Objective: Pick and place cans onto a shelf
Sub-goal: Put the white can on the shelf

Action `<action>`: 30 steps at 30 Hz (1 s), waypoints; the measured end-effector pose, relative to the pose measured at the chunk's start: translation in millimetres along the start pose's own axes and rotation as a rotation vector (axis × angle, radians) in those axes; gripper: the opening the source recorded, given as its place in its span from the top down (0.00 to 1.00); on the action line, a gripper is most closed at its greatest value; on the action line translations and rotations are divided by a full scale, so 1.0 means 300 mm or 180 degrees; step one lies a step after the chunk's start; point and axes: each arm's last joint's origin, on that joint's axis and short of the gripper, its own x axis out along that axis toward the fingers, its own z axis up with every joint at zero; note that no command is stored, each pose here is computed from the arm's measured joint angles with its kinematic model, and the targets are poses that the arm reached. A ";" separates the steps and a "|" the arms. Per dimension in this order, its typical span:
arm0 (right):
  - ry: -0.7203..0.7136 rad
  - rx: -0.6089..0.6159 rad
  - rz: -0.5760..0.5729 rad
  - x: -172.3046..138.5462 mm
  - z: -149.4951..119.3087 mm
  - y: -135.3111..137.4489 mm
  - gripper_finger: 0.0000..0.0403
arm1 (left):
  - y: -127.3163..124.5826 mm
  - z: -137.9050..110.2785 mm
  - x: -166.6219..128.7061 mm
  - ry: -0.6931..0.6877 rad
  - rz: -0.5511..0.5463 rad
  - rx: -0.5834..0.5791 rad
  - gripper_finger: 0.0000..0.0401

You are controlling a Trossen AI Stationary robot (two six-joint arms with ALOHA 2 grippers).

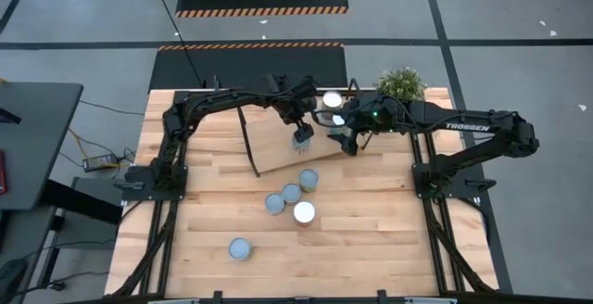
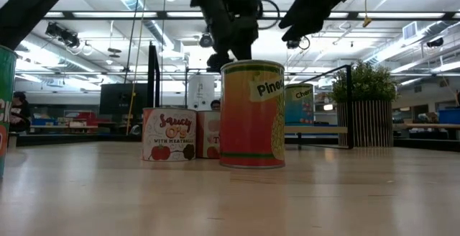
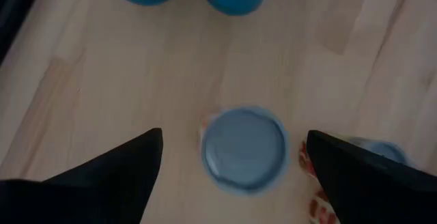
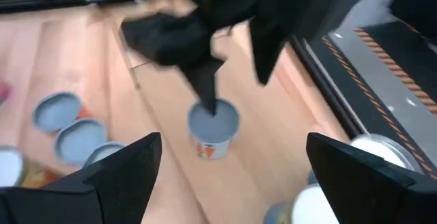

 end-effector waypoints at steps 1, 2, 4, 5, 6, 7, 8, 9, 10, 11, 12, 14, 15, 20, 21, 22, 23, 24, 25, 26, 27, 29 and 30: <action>-0.0001 -0.0026 0.0070 0.000 0.000 0.002 0.08 | -0.010 -0.004 -0.026 -0.0026 0.0013 -0.0021 0.09; 0.0002 -0.0037 0.0148 -0.001 -0.001 0.004 0.08 | -0.020 -0.008 -0.050 -0.0048 0.0030 -0.0050 0.10; 0.0022 -0.0068 0.0292 -0.002 -0.003 0.009 0.08 | -0.051 -0.016 -0.100 -0.0138 0.0071 -0.0013 0.12; 0.0034 -0.0106 0.0349 -0.003 -0.005 0.011 0.08 | -0.072 -0.023 -0.120 -0.0162 0.0085 -0.0001 0.13; 0.0047 -0.0147 0.0390 -0.003 -0.006 0.014 0.08 | -0.098 -0.030 -0.140 -0.0200 0.0098 0.0025 0.14; 0.0046 -0.0182 0.0412 -0.003 -0.006 0.017 0.08 | -0.122 -0.038 -0.157 -0.0215 0.0107 0.0061 0.14; 0.0042 -0.0208 0.0423 -0.007 -0.006 0.020 0.08 | -0.149 -0.050 -0.168 -0.0201 0.0142 0.0098 0.15; 0.0041 -0.0231 0.0433 -0.010 -0.007 0.023 0.08 | -0.173 -0.059 -0.181 -0.0218 0.0165 0.0115 0.16; 0.0025 -0.0252 0.0444 -0.014 -0.006 0.026 0.08 | -0.197 -0.068 -0.189 -0.0220 0.0182 0.0155 0.17; 0.0016 -0.0272 0.0458 -0.020 -0.005 0.030 0.08 | -0.222 -0.078 -0.195 -0.0217 0.0209 0.0188 0.18; 0.0021 -0.0296 0.0470 -0.025 -0.007 0.033 0.08 | -0.245 -0.086 -0.201 -0.0228 0.0207 0.0207 0.19; -0.0014 -0.0342 0.0493 -0.041 -0.005 0.038 0.08 | -0.285 -0.105 -0.211 -0.0208 0.0226 0.0270 0.20; -0.0034 -0.0357 0.0501 -0.048 -0.004 0.039 0.08 | -0.301 -0.116 -0.213 -0.0177 0.0263 0.0276 0.21; -0.0113 -0.0440 0.0522 -0.076 -0.001 0.039 0.08 | -0.351 -0.170 -0.243 -0.0011 0.0436 0.0228 0.27; -0.0120 -0.0442 0.0528 -0.077 -0.001 0.039 0.08 | -0.359 -0.177 -0.259 -0.0048 0.0456 0.0206 0.28; -0.0121 -0.0440 0.0550 -0.078 -0.001 0.040 0.08 | -0.368 -0.186 -0.272 -0.0061 0.0489 0.0222 0.29; -0.0124 -0.0439 0.0589 -0.079 -0.001 0.041 0.08 | -0.378 -0.193 -0.286 -0.0101 0.0516 0.0243 0.30; -0.0132 -0.0440 0.0628 -0.079 0.000 0.042 0.08 | -0.386 -0.200 -0.303 -0.0154 0.0543 0.0257 0.31; -0.0146 -0.0446 0.0673 -0.079 0.001 0.043 0.08 | -0.394 -0.208 -0.318 -0.0191 0.0577 0.0277 0.32; -0.0179 -0.0449 0.0707 -0.078 0.004 0.045 0.08 | -0.398 -0.217 -0.337 -0.0220 0.0614 0.0299 0.33; -0.0216 -0.0449 0.0728 -0.077 0.008 0.047 0.08 | -0.402 -0.225 -0.354 -0.0260 0.0642 0.0316 0.35; -0.0207 -0.0441 0.0748 -0.077 0.007 0.047 0.08 | -0.408 -0.234 -0.386 -0.0371 0.0682 0.0365 0.37; -0.0219 -0.0441 0.0747 -0.077 0.008 0.047 0.08 | -0.407 -0.238 -0.398 -0.0392 0.0702 0.0386 0.38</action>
